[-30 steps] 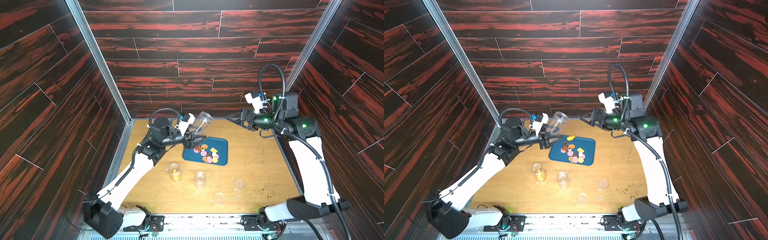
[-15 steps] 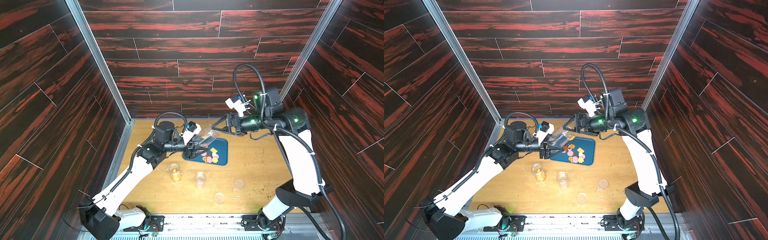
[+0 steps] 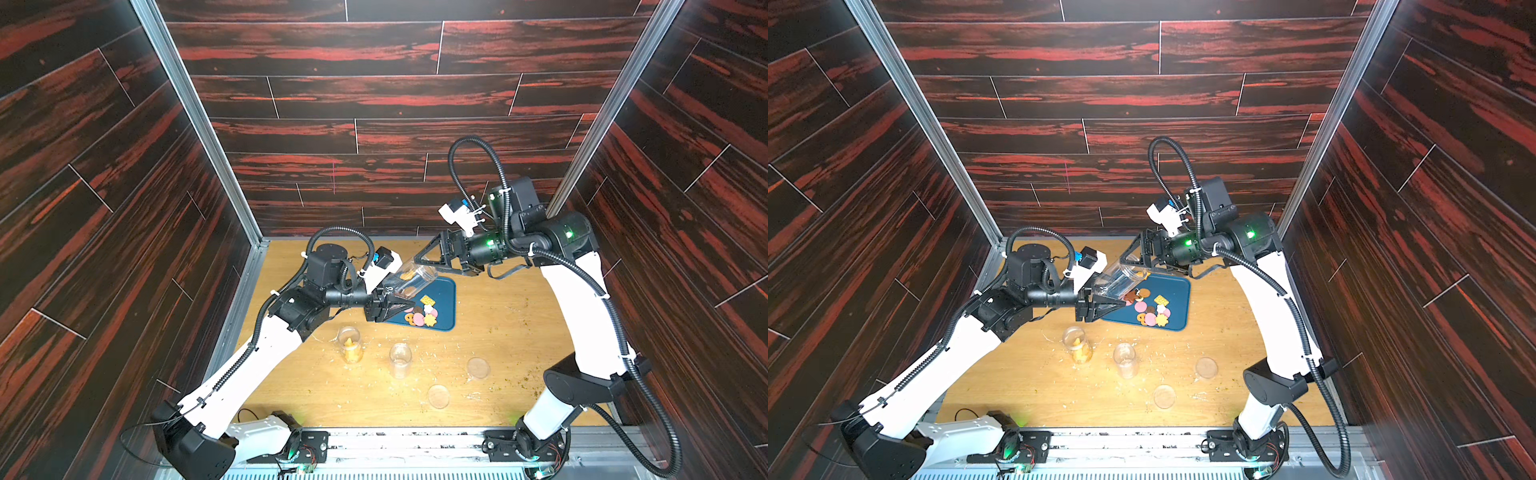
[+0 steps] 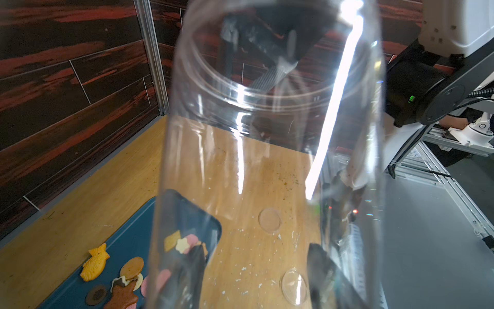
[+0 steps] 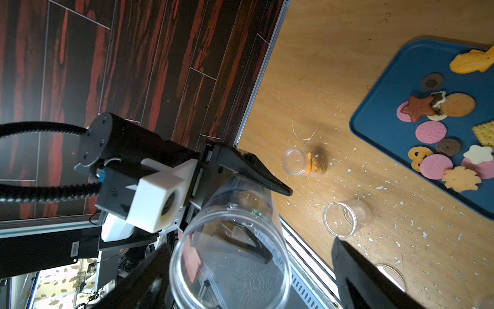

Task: Pour the cookies out of the jar
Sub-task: Place the jar at the center of the board.

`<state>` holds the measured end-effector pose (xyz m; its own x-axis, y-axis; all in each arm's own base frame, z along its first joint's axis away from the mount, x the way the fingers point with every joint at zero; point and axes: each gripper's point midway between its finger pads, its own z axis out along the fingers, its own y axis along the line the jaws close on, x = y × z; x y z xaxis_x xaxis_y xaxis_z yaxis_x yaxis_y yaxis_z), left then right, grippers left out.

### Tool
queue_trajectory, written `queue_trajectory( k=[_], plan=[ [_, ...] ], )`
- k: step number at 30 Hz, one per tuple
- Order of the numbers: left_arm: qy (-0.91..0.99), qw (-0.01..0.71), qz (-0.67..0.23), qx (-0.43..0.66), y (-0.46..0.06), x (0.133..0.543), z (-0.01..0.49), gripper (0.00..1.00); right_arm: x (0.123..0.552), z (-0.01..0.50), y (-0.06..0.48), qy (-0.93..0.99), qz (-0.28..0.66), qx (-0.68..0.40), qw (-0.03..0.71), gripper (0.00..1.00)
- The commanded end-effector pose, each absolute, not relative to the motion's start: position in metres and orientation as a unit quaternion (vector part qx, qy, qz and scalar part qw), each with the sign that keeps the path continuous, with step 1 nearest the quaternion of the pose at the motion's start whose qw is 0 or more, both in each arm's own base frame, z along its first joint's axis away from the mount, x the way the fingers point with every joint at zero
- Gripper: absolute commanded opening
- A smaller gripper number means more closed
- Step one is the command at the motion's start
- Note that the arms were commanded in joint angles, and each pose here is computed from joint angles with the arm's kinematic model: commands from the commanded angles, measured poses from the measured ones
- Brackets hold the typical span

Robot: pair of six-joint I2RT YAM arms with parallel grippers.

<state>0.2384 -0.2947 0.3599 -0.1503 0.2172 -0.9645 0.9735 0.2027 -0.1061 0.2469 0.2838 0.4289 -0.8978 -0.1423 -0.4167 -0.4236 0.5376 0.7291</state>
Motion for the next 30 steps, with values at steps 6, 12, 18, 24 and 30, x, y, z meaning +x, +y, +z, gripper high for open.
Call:
queue_trajectory(
  k=[6,12,18,24,30],
  plan=[
    [0.61,0.468,-0.403,0.496,-0.293,0.228,0.375,0.36,0.238,0.417,0.296,0.864,0.46,-0.172,0.107,0.81],
    [0.612,0.467,-0.397,0.5,-0.292,0.227,0.372,0.36,0.234,0.417,0.299,0.863,0.464,-0.173,0.096,0.78],
    [0.613,0.468,-0.392,0.502,-0.292,0.227,0.371,0.36,0.229,0.411,0.3,0.867,0.46,-0.175,0.08,0.82],
    [0.613,0.469,-0.389,0.502,-0.29,0.227,0.371,0.36,0.221,0.408,0.304,0.867,0.459,-0.183,0.066,0.79],
    [0.613,0.47,-0.388,0.503,-0.291,0.227,0.372,0.36,0.22,0.407,0.303,0.868,0.457,-0.182,0.063,0.69]
  ],
)
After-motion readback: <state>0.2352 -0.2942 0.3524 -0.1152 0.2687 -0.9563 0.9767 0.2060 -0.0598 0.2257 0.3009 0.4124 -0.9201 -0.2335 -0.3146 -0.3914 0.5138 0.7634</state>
